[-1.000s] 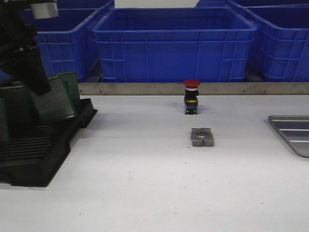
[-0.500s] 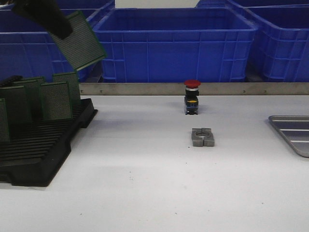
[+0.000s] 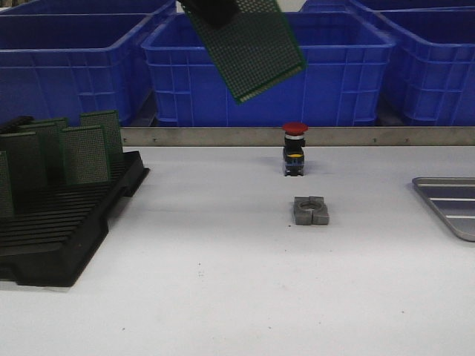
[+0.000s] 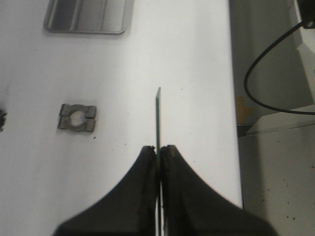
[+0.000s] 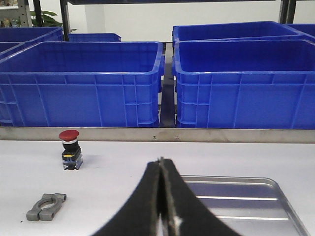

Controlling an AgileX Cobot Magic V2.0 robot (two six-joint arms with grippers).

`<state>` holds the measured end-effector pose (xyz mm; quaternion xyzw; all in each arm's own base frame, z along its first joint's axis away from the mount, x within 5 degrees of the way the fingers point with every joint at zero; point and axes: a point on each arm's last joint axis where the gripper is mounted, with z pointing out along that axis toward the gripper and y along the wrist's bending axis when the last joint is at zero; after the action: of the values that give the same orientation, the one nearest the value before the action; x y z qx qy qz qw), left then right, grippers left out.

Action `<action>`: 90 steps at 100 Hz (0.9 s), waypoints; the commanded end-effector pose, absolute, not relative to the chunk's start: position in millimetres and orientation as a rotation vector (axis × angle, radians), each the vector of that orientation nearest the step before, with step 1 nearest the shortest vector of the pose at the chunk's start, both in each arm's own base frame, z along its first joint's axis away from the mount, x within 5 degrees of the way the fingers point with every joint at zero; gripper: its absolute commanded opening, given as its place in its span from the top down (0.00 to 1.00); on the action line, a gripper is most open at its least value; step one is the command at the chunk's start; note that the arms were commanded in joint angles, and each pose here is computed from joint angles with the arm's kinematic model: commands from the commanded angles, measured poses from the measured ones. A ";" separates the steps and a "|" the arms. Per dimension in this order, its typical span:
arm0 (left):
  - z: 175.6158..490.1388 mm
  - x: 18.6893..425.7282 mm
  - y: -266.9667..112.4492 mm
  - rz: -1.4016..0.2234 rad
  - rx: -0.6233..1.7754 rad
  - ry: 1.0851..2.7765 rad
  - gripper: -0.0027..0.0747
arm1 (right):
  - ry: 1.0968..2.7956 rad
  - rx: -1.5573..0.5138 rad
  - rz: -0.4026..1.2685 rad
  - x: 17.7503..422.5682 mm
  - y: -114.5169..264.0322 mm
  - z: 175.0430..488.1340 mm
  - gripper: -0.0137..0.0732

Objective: Place circuit board on tray

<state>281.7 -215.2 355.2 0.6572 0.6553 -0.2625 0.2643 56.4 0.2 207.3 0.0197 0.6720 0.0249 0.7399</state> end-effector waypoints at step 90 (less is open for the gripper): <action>375.5 243.6 -237.4 -0.882 1.819 1.657 0.99 | 1.784 0.089 0.235 56.2 9.9 343.5 0.92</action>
<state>260.5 -238.9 349.1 0.6722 0.6340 -0.2956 0.2424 46.7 8.7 324.4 0.0357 0.7739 0.0920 0.6256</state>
